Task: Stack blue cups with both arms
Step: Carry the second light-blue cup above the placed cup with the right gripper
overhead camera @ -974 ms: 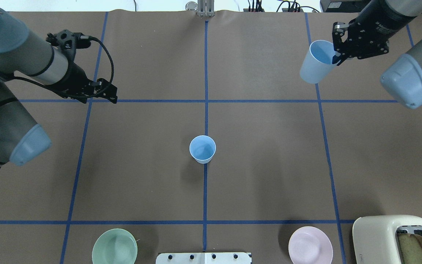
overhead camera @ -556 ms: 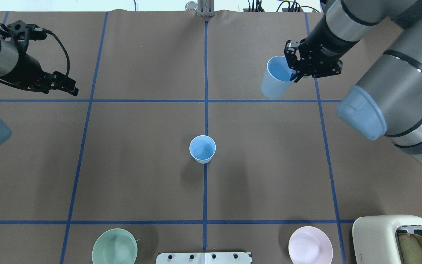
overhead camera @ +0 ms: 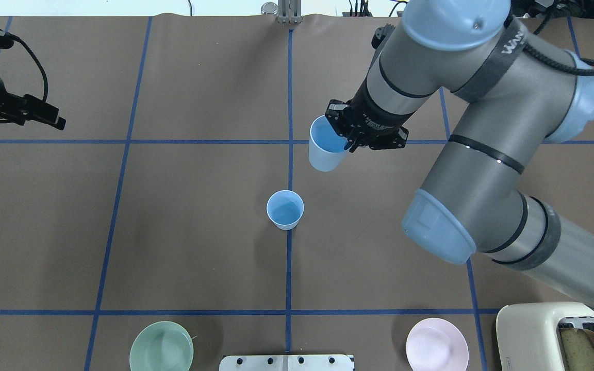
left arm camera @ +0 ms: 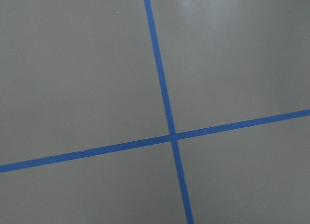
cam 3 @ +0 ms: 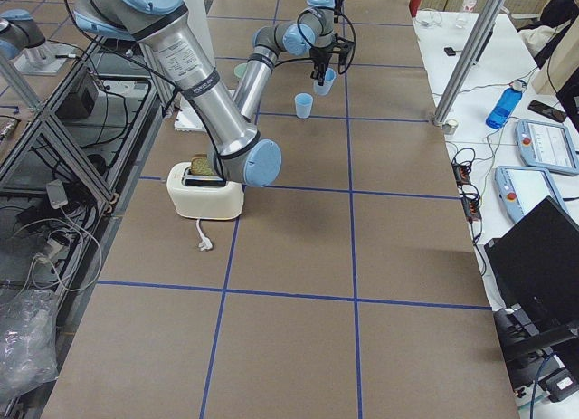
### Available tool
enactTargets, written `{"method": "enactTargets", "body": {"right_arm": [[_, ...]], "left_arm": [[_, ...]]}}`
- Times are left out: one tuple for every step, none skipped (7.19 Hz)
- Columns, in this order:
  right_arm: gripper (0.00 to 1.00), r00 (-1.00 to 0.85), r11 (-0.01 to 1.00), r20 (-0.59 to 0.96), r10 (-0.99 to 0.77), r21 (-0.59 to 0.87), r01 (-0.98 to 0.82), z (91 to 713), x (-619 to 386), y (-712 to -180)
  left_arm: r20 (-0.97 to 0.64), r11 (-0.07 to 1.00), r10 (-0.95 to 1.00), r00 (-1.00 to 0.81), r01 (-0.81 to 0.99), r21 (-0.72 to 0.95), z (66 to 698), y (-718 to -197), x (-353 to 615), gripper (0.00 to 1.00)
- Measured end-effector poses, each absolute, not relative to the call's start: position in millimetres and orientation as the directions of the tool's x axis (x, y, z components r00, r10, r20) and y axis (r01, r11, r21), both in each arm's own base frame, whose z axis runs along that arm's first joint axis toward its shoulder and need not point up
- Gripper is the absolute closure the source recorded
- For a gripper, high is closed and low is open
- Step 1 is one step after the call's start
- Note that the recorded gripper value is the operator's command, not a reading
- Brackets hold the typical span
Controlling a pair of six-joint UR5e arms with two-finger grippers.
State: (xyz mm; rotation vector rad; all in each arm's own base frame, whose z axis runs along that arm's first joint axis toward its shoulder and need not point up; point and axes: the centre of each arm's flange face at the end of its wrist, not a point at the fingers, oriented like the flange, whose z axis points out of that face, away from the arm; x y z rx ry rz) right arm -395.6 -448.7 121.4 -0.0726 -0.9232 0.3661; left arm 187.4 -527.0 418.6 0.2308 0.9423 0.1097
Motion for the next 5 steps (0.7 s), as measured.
{"method": "enactTargets", "body": {"right_arm": [[1.0,0.553,0.938,0.764,0.333,-0.207,-0.278,115.2,-412.4,-443.0],[1.0,0.562,0.939,0.759,0.33,-0.201,-0.279,106.9,-432.2,-441.1],[1.0,0.569,0.939,0.753,0.33,-0.198,-0.283,101.3,-448.3,-439.7],[1.0,0.575,0.939,0.75,0.327,-0.191,-0.285,99.7,-460.4,-436.9],[1.0,0.579,0.941,0.75,0.32,-0.182,-0.285,101.4,-473.0,-434.9]], "left_arm": [[-0.792,0.969,0.197,0.577,0.005,0.245,423.6,-524.8,180.7,0.02],[-0.796,0.969,0.2,0.571,0.005,0.246,428.8,-521.7,176.4,0.02],[-0.798,0.97,0.199,0.57,0.004,0.244,433.0,-519.2,174.2,0.02],[-0.798,0.97,0.198,0.569,0.004,0.243,434.7,-518.1,173.5,0.02],[-0.798,0.97,0.198,0.569,0.004,0.243,435.4,-517.7,173.1,0.02]]}}
